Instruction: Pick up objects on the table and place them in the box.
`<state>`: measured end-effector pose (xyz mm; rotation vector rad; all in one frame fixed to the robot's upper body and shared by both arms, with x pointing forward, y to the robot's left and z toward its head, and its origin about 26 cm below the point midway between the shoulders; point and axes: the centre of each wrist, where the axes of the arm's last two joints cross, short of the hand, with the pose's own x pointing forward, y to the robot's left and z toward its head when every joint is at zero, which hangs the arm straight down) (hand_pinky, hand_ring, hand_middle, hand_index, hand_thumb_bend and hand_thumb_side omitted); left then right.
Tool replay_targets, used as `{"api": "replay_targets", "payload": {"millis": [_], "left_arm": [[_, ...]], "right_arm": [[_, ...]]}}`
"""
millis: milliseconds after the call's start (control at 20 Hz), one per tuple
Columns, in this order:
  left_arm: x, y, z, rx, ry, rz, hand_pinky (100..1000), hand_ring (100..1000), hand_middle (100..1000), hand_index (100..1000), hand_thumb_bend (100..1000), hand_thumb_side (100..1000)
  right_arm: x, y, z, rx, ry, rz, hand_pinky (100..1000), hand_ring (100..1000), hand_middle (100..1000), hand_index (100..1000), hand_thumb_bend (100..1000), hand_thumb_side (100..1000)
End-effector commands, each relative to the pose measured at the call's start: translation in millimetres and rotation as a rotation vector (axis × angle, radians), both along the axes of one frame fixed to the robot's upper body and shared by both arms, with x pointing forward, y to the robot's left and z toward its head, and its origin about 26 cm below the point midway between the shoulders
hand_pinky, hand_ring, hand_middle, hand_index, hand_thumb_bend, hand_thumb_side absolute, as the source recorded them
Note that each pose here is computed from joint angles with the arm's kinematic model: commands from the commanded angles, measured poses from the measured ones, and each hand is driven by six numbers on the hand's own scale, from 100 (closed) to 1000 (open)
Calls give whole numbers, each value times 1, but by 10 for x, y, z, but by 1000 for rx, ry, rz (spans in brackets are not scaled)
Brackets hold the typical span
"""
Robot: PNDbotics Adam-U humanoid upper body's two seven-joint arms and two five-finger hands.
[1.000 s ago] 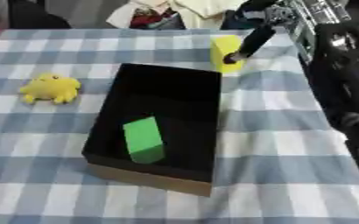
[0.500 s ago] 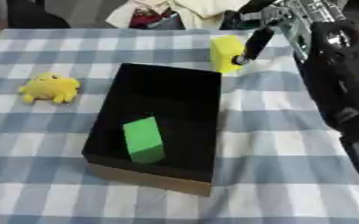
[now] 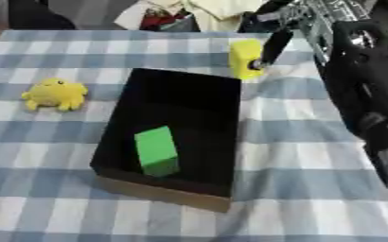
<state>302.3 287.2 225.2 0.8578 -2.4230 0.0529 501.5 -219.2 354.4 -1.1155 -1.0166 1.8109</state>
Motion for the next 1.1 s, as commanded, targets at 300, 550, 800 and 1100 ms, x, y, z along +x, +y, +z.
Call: {"api": "replay_targets", "payload": {"millis": [300, 550, 800, 1100], "left_arm": [[-23, 0, 96, 29, -30, -4, 570, 690, 684, 832, 100, 826], [-22, -3, 101, 32, -30, -7, 570, 691, 684, 832, 100, 823], [-22, -4, 100, 31, -30, -6, 570, 691, 685, 832, 100, 828], [-20, -11, 105, 32, -30, -10, 570, 692, 686, 832, 100, 828]], "right_arm": [[12, 6, 153, -49, 4, -40, 1000, 987, 947, 1000, 404, 414], [44, 11, 128, -79, 26, -72, 1000, 989, 948, 1000, 402, 408], [50, 6, 162, -68, 9, -86, 999, 985, 942, 1000, 380, 405], [28, 72, 225, -47, -36, -73, 997, 983, 940, 1000, 361, 416]]}}
